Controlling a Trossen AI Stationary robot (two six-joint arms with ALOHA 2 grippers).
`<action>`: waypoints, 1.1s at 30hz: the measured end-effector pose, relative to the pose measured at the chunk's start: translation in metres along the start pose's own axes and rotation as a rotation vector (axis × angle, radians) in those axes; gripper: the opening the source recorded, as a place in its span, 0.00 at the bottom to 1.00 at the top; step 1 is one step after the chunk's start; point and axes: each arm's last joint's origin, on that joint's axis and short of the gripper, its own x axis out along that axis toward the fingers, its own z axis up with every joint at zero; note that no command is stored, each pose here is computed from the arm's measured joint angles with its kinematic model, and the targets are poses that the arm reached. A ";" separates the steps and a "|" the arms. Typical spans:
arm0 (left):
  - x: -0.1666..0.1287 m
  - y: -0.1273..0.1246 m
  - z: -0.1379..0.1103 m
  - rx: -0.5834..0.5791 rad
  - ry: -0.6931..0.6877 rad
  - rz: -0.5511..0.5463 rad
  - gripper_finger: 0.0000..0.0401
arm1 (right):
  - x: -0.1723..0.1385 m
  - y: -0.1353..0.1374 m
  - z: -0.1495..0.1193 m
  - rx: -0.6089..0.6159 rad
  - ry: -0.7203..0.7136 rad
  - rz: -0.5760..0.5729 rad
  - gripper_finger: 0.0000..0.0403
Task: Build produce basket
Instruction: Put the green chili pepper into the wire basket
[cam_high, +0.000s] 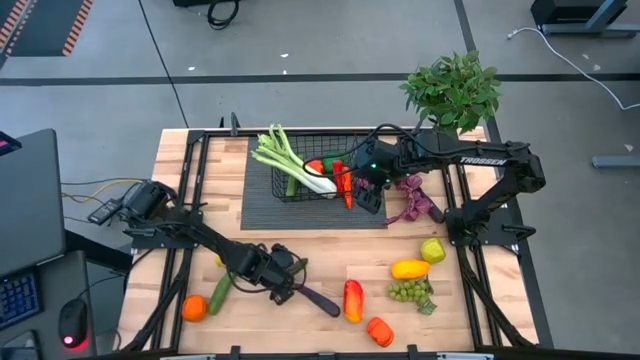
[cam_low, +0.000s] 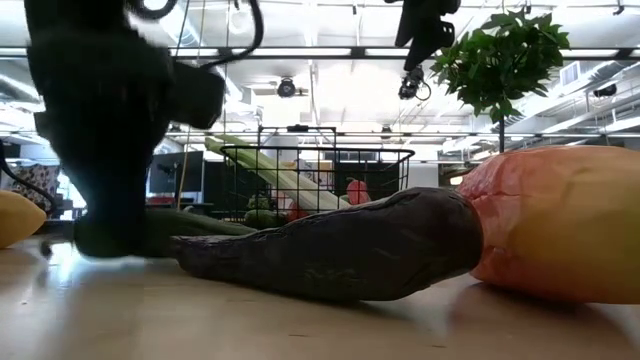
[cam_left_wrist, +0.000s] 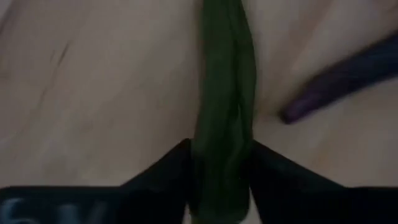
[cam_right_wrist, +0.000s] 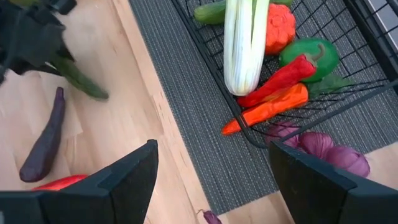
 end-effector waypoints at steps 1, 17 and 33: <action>-0.004 -0.002 0.003 0.008 -0.006 -0.014 0.30 | 0.000 0.000 -0.001 -0.001 0.005 -0.003 0.76; -0.113 -0.001 0.132 0.160 -0.278 0.001 0.32 | -0.066 -0.022 -0.027 0.159 -0.146 -0.044 0.76; -0.143 0.122 0.233 0.237 -0.343 0.221 0.52 | -0.086 -0.018 -0.043 0.259 -0.174 -0.015 0.76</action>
